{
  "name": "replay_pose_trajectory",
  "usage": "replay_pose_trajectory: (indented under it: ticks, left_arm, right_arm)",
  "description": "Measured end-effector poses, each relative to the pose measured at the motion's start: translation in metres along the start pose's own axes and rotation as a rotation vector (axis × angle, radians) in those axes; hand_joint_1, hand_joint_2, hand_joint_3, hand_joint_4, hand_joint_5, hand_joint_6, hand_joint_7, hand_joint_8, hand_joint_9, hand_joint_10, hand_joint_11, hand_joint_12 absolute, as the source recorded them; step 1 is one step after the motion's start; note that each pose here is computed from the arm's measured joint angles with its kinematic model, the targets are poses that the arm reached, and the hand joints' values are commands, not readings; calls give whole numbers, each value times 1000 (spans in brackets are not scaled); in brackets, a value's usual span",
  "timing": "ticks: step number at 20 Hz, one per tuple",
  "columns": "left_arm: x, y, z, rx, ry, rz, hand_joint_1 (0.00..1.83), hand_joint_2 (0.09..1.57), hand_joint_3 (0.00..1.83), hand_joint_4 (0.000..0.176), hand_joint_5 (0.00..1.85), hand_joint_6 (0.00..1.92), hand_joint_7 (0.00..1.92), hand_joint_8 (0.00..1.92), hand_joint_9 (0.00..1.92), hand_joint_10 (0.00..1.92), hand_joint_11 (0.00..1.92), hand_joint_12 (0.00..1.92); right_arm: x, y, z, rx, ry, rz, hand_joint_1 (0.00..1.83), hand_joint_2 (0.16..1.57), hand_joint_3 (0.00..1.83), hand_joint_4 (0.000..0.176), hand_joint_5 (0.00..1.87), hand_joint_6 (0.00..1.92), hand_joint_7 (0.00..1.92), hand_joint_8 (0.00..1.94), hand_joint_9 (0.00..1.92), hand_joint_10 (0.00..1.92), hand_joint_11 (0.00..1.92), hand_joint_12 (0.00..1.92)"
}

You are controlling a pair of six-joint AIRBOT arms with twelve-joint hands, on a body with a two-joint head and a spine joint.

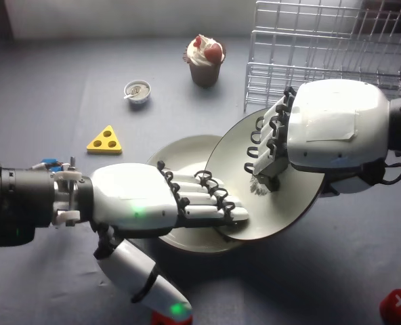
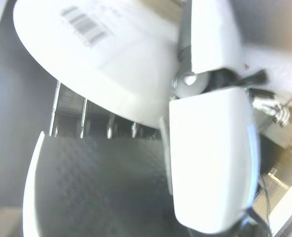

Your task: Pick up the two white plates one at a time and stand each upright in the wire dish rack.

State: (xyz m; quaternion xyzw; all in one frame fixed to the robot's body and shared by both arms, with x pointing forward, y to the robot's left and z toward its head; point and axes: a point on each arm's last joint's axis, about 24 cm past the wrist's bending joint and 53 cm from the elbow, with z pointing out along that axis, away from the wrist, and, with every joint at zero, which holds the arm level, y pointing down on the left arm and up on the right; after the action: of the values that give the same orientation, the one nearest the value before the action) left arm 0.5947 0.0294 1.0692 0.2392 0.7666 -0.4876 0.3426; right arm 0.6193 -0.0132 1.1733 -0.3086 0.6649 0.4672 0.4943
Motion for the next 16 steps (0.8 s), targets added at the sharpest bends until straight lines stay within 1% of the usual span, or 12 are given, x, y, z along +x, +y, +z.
replay_pose_trajectory:
  ticks: [2,3,4,6,7,8,9,10,12,13,15,16]
  left_arm:
    - [-11,1,-5,-10,-23,2,1,892,1,0,73,3,111,3,121,3,118,8]
    - [-19,4,-12,-21,-37,6,0,894,2,0,74,3,114,4,123,4,122,9]
    - [-22,5,-16,-34,-43,10,0,895,2,0,74,3,113,3,123,3,125,10]
    - [-39,16,-33,-85,-75,21,17,893,0,0,81,5,121,6,127,4,128,11]
    - [-49,21,-43,-113,-97,22,20,892,0,0,79,4,117,4,125,3,127,10]
    - [-60,22,-52,-128,-122,25,19,894,0,0,76,2,114,2,120,1,122,8]
    - [-67,19,-57,-130,-138,24,3,895,1,0,63,0,97,0,105,0,110,2]
    - [-69,14,-61,-124,-144,30,0,894,0,0,59,0,94,0,105,1,116,5]
    - [-75,8,-72,-114,-153,47,0,902,3,0,47,0,83,0,103,0,111,3]
    - [-80,9,-80,-125,-168,43,2,899,2,0,54,3,88,3,108,2,118,6]
    - [-96,22,-105,-181,-220,19,9,898,1,0,51,2,89,3,106,1,112,3]
    - [-100,27,-113,-205,-231,17,9,897,0,0,52,2,92,4,106,1,105,0]
  right_arm:
    - [0,3,0,-5,-1,7,1494,1053,1,0,1000,950,1082,561,1072,757,992,1323]
    - [-1,5,-1,-7,-4,11,1496,1049,0,0,996,942,1119,513,1084,741,995,1318]
    - [-2,6,-2,-9,-6,12,1496,1048,0,0,988,938,1125,512,1093,731,1002,1313]
    - [-3,8,-6,-11,-8,20,1495,1055,0,0,972,967,1096,561,1073,764,989,1330]
    - [-5,9,-7,-9,-13,39,1495,1055,0,0,974,967,1094,562,1069,769,988,1330]
    - [-9,10,-9,-5,-21,65,1495,1056,0,0,972,972,1099,556,1064,774,987,1332]
    - [-17,9,-10,2,-40,92,1494,1051,0,0,986,945,1111,509,1083,754,1006,1329]
    - [-27,9,-11,5,-67,141,1494,1051,0,0,987,946,1112,500,1083,751,1012,1324]
    - [-49,8,-16,9,-128,230,1496,1048,0,0,996,946,1107,531,1090,723,1007,1299]
    - [-58,8,-19,11,-155,266,1496,1048,0,0,998,949,1107,532,1087,723,1005,1299]
    - [-84,4,-28,17,-222,352,1496,1044,0,0,996,941,1124,501,1093,716,1031,1280]
    - [-94,3,-33,20,-245,369,1497,1045,2,0,971,970,1099,562,1113,683,1028,1272]
